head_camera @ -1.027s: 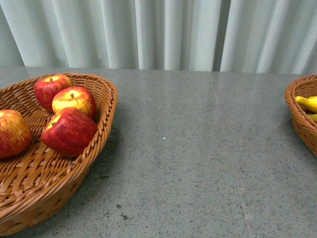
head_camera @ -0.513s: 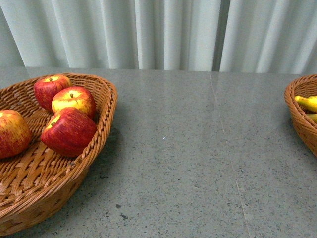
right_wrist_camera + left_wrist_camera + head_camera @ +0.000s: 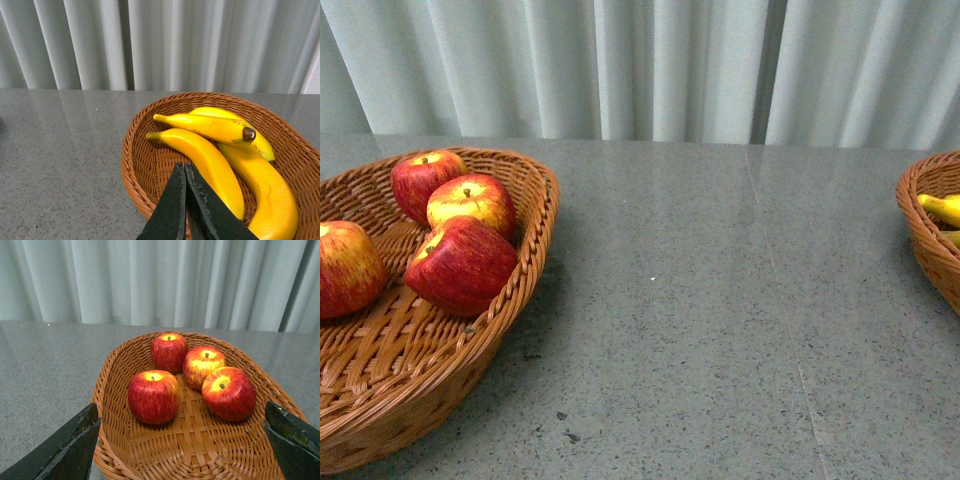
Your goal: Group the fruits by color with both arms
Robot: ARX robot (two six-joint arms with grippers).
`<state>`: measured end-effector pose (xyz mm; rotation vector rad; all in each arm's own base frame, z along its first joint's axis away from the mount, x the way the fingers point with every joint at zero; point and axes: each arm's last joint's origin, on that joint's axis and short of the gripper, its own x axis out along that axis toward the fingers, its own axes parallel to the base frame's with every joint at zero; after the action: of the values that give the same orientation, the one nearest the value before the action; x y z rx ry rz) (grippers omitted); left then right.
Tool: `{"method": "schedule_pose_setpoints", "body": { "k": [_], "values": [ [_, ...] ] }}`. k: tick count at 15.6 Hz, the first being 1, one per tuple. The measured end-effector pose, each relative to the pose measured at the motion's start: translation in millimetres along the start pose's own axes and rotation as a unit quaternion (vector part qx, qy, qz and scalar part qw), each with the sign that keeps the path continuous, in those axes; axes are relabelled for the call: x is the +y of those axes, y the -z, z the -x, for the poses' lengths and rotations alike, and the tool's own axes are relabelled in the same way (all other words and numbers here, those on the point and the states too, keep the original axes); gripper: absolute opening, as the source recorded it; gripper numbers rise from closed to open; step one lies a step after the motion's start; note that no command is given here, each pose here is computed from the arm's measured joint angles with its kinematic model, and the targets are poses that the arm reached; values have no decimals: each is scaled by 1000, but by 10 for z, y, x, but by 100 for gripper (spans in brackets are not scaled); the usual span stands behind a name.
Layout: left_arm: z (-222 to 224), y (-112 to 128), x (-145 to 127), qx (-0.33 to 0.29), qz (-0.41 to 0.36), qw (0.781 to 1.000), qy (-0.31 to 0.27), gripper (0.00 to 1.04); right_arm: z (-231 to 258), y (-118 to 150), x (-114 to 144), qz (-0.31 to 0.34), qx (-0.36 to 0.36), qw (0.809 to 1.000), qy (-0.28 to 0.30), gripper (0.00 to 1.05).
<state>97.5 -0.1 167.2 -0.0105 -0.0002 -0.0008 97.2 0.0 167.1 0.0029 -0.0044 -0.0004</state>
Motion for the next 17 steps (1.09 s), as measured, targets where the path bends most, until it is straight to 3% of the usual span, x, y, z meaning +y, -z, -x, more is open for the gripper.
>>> {"method": "schedule_pose_setpoints", "body": {
  "k": [1,2,4,11,17],
  "values": [
    [0,0,0,0,0,1000,0,98,0,1,0,0,0,1000,0,2],
    [0,0,0,0,0,1000,0,98,0,1,0,0,0,1000,0,9],
    [0,0,0,0,0,1000,0,98,0,1,0,0,0,1000,0,35],
    [0,0,0,0,0,1000,0,98,0,1,0,0,0,1000,0,100],
    [0,0,0,0,0,1000,0,98,0,1,0,0,0,1000,0,98]
  ]
}}
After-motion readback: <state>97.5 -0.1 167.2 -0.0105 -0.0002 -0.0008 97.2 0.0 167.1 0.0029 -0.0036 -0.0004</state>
